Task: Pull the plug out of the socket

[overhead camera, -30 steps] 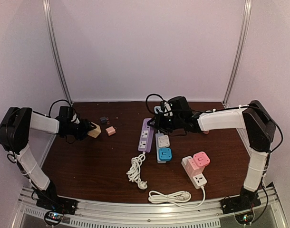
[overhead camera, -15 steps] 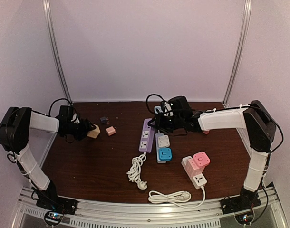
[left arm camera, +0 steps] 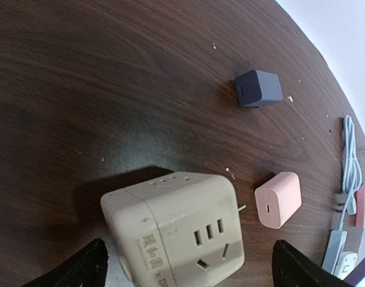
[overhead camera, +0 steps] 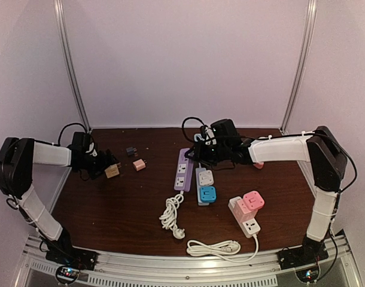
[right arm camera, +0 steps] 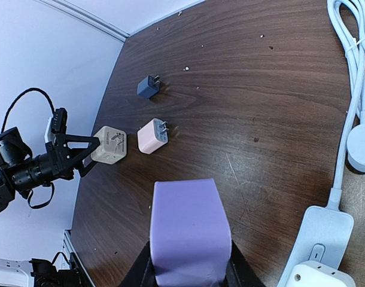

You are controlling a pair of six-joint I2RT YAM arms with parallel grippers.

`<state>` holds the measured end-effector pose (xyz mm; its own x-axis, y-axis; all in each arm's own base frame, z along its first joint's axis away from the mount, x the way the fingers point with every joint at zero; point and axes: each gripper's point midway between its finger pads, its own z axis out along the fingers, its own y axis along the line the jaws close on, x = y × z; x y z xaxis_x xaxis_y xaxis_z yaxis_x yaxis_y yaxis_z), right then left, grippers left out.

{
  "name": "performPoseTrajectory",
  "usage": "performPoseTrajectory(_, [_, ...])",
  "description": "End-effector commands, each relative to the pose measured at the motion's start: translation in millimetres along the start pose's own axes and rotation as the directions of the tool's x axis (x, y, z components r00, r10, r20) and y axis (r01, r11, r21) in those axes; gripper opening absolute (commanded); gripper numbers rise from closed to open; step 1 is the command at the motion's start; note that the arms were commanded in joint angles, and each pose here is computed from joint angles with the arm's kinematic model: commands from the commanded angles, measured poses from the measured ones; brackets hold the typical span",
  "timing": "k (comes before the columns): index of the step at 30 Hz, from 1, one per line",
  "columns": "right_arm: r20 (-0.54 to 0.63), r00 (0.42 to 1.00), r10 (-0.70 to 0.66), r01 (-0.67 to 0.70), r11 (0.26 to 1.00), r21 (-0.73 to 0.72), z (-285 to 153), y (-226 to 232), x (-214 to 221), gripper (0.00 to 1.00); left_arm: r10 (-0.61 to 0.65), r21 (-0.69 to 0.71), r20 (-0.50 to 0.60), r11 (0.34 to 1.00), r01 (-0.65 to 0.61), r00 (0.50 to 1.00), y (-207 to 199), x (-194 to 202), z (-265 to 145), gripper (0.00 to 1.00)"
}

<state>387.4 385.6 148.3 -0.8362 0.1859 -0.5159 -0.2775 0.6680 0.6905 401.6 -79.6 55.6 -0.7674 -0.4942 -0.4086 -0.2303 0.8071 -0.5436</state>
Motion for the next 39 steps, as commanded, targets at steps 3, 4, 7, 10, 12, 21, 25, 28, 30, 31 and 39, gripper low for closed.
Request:
performPoseTrajectory(3, [0.036, 0.998, -0.05, 0.051, 0.998, -0.028, 5.3, 16.6, -16.9, 0.0, 0.058, -0.054, 0.044, 0.997, -0.055, 0.997, 1.6, -11.0, -21.8, 0.98])
performPoseTrajectory(4, [0.034, 0.998, -0.057, 0.058, 0.998, -0.028, 7.4, 16.9, -17.6, 0.0, 0.063, -0.057, 0.044, 0.997, -0.06, 0.997, 1.6, -10.1, -24.7, 0.98])
performPoseTrajectory(7, [0.029, 0.996, -0.079, 0.08, 0.996, -0.04, 17.2, 19.3, -22.0, 0.0, 0.077, -0.057, 0.053, 0.996, -0.074, 0.996, -1.9, -9.8, -36.9, 0.98])
performPoseTrajectory(10, [0.013, 0.996, -0.092, 0.093, 0.994, -0.062, 31.9, 17.0, -25.7, 0.0, 0.118, -0.068, 0.06, 0.991, -0.114, 0.991, -8.1, -7.1, -51.5, 0.98])
performPoseTrajectory(12, [0.014, 0.996, -0.093, 0.093, 0.992, -0.082, 41.6, 13.9, -32.3, 0.0, 0.146, -0.06, 0.061, 0.988, -0.143, 0.987, -15.1, -2.1, -61.4, 0.98])
performPoseTrajectory(21, [0.059, 0.991, -0.117, 0.125, 0.98, -0.154, 98.8, -12.4, -75.4, 0.0, 0.274, 0.049, 0.08, 0.959, -0.278, 0.958, -73.1, 32.5, -109.7, 0.98])
performPoseTrajectory(25, [0.111, 0.987, -0.113, 0.13, 0.978, -0.16, 115.8, -21.2, -102.2, 0.0, 0.31, 0.098, 0.082, 0.943, -0.317, 0.947, -91.6, 53.3, -128.5, 0.98])
performPoseTrajectory(28, [0.129, 0.985, -0.111, 0.131, 0.978, -0.161, 129.1, -28.2, -113.3, 0.04, 0.314, 0.123, 0.082, 0.938, -0.323, 0.946, -95.3, 65.8, -139.5, 0.98])
performPoseTrajectory(30, [0.132, 0.985, -0.108, 0.128, 0.979, -0.161, 137.9, -33.7, -116.9, 0.08, 0.312, 0.134, 0.09, 0.937, -0.322, 0.946, -94.9, 70.0, -146.3, 0.98])
performPoseTrajectory(31, [0.135, 0.985, -0.103, 0.124, 0.98, -0.156, 141.8, -36.9, -118.2, 0.11, 0.312, 0.138, 0.095, 0.936, -0.323, 0.945, -94.9, 71.2, -149.5, 0.98])
performPoseTrajectory(39, [0.151, 0.985, -0.081, 0.098, 0.989, -0.108, 148.2, -46.2, -128.7, 0.53, 0.311, 0.165, 0.11, 0.931, -0.326, 0.944, -95.4, 75.4, -161.5, 0.98])
